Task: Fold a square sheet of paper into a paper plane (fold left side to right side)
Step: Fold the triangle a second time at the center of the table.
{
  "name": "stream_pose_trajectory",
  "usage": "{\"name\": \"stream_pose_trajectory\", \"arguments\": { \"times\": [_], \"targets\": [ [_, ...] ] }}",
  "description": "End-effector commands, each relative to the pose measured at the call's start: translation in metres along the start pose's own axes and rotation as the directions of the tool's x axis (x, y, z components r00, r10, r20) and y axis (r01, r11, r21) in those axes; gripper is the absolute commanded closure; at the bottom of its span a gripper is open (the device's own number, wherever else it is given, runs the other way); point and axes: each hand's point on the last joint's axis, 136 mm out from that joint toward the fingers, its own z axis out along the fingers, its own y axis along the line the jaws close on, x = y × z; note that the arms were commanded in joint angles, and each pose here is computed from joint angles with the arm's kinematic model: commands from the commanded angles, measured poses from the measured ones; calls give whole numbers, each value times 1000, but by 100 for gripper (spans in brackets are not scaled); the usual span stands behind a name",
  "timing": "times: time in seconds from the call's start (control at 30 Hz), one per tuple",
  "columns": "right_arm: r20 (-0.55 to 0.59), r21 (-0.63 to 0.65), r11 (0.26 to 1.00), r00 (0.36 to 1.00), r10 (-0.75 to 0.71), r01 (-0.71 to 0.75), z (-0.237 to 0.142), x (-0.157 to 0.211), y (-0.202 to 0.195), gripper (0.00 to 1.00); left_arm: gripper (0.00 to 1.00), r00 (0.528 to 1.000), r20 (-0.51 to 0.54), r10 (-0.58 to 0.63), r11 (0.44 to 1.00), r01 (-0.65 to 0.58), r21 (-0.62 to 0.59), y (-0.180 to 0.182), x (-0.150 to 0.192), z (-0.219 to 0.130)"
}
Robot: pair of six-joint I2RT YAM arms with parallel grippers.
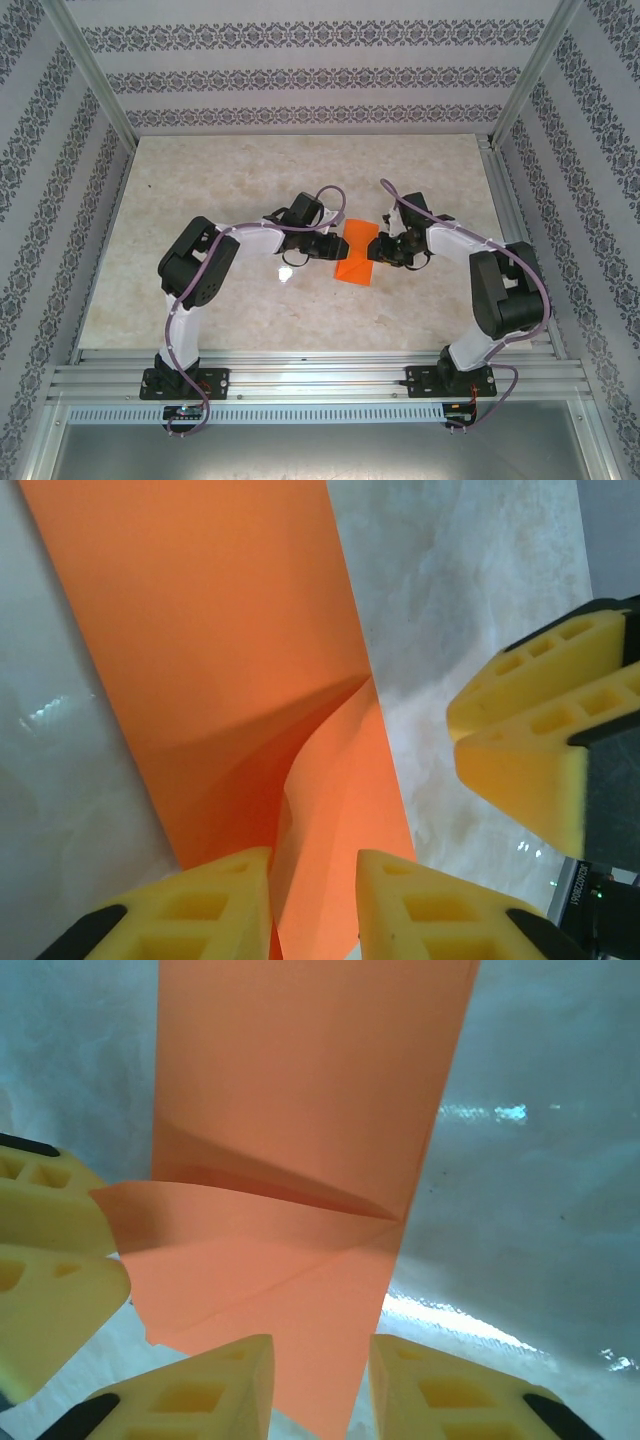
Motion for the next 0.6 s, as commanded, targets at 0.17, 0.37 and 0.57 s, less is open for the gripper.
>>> {"name": "stream_pose_trajectory", "arguments": {
  "times": [0.17, 0.37, 0.57],
  "targets": [
    [103, -150, 988, 993, 61, -45, -15, -12, 8, 60, 92, 1000, 15, 24, 1000, -24, -19, 1, -8, -2],
    [153, -281, 957, 980, 125, -78, -12, -18, 12, 55, 100, 996, 86, -9, 998, 3, 61, -13, -19, -19],
    [154, -367, 926, 975, 158, -92, -6, -23, 20, 56, 100, 994, 106, -33, 995, 23, 92, -12, -21, -25]
  ]
}}
